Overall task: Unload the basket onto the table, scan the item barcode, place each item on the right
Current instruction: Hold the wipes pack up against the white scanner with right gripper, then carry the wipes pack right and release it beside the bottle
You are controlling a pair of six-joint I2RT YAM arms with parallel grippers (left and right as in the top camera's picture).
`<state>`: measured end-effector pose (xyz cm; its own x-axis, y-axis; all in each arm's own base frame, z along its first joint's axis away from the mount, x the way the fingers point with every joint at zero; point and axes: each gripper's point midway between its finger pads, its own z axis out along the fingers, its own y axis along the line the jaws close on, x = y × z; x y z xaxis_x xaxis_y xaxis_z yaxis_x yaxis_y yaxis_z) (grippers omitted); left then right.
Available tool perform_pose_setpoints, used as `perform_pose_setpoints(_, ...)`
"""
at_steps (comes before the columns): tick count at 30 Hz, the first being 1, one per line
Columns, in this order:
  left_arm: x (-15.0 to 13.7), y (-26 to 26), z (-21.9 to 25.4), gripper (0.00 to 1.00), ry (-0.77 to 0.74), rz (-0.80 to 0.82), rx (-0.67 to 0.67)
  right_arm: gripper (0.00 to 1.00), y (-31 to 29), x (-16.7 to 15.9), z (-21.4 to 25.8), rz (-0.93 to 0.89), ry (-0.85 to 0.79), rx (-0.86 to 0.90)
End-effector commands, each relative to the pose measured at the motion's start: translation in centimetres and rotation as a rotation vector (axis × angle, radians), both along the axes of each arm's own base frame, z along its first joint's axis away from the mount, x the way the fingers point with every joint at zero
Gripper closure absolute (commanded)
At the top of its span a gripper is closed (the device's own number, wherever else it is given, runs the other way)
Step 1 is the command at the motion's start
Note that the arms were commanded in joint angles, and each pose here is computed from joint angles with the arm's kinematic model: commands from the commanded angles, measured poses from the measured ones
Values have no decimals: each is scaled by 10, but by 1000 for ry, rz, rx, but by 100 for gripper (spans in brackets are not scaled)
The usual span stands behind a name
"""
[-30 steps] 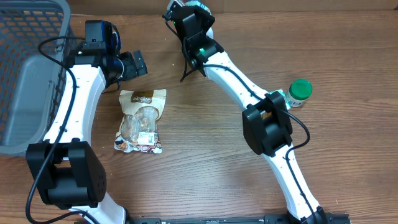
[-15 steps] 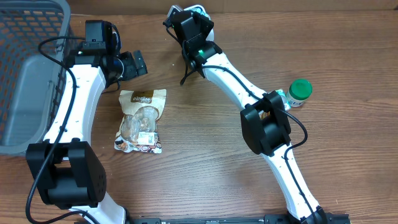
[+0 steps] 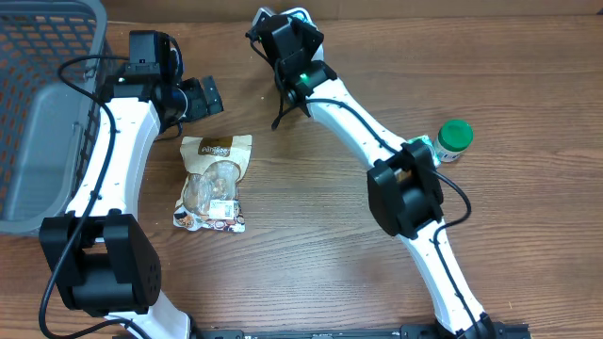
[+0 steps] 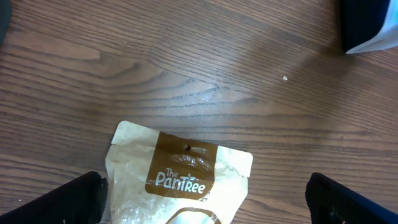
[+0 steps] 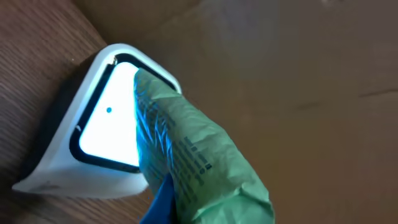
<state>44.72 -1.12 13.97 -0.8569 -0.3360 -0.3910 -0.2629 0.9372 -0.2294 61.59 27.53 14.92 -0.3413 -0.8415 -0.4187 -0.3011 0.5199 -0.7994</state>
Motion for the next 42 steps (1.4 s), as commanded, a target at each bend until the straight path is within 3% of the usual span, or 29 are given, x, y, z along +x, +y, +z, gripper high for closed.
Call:
perform_pose_setpoints(1, 2, 0, 5, 0, -15, -20, 16, 96, -20, -22, 126, -75, -142, 256)
perform_pose_setpoints(11, 2, 0, 5, 0, -15, -20, 16, 96, -74, -95, 161, -320, 1, 541)
perform_pose_setpoints(17, 2, 1, 5, 0, -15, -18, 16, 96, -85, -149, 155, -388, 208, 670)
perform_pose_setpoints(28, 2, 1, 5, 0, -15, -18, 16, 96, -112, -232, 96, -524, 819, 794)
perform_pose_setpoints(33, 2, 1, 5, 0, -15, -18, 16, 96, -123, -244, 76, -591, 932, 809)
perform_pose_setpoints(42, 2, 1, 5, 0, -15, -18, 16, 96, -123, -232, 10, -627, 964, 788)
